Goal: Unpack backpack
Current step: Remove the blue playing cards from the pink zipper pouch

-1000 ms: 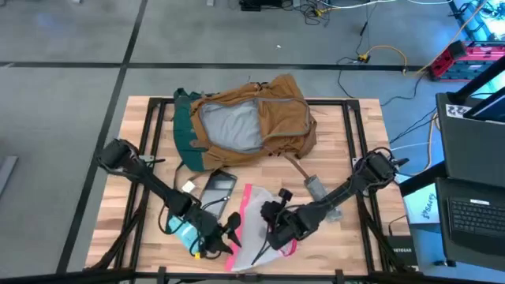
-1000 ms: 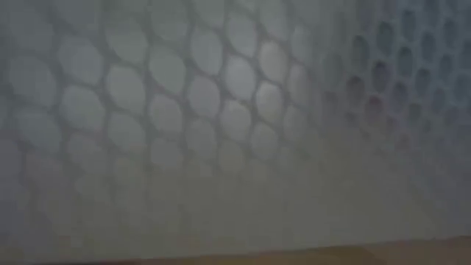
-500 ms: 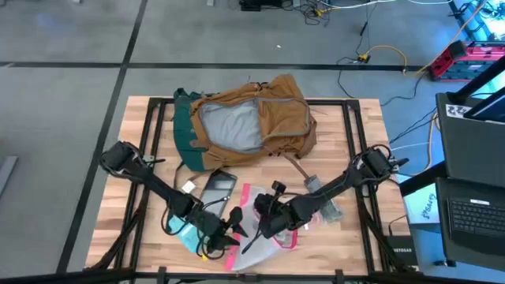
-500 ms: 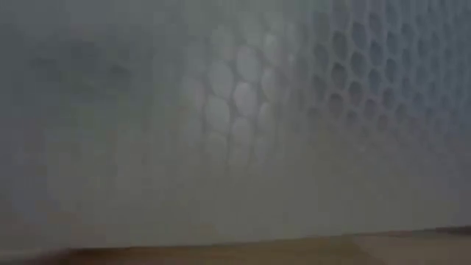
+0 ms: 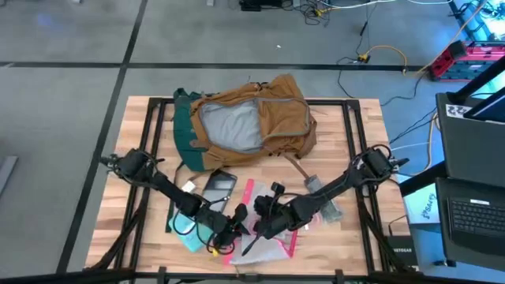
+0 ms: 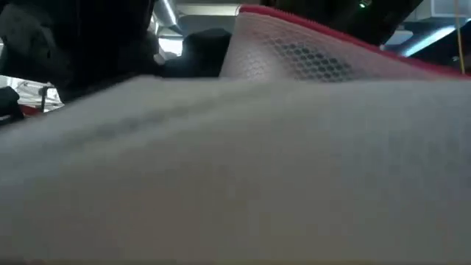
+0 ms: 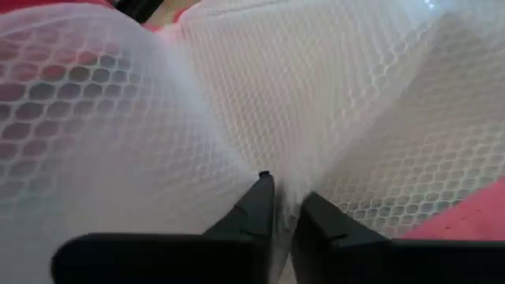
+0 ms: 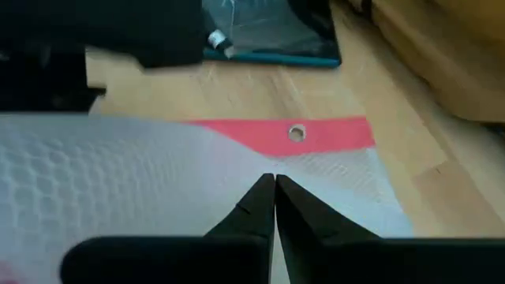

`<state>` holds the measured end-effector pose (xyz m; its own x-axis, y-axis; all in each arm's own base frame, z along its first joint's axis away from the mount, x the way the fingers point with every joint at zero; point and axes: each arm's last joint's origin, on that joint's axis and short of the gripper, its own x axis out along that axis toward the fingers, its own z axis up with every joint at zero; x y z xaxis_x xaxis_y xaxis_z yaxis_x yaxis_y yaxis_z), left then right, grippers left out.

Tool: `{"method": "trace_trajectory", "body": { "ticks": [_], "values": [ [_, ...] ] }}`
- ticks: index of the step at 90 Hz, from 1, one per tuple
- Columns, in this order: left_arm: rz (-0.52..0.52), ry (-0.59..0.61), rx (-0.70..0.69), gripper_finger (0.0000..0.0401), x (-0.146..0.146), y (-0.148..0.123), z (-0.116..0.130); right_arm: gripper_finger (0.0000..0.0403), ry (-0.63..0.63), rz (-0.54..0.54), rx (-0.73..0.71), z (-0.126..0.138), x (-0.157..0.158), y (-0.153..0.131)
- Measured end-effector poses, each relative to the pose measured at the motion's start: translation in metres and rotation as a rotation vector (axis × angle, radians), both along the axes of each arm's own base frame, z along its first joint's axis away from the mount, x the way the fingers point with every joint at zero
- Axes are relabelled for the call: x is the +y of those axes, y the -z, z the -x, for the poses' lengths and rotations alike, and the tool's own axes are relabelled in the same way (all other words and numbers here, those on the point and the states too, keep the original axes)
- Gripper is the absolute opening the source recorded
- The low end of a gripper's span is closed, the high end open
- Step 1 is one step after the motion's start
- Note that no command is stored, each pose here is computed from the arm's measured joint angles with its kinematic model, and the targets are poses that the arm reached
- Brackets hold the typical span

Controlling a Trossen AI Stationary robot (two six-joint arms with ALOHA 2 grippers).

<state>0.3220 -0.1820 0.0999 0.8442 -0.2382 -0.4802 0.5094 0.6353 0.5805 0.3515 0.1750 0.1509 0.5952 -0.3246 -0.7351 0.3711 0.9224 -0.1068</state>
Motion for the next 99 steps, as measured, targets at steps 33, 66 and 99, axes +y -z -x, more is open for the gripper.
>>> {"method": "trace_trajectory", "body": {
  "ticks": [33,66,99],
  "values": [
    [-0.148,-0.044,0.193,0.0000,0.019,-0.014,0.015,0.0000,-0.051,-0.021,0.077,0.015,0.016,0.003],
    [-0.110,-0.049,0.232,0.0000,0.047,-0.015,0.029,0.0000,-0.107,-0.012,0.106,0.035,0.041,0.005],
    [0.058,0.046,0.117,0.0000,0.073,-0.024,0.058,0.0001,-0.163,-0.007,0.102,0.046,0.057,0.005]
  ]
}}
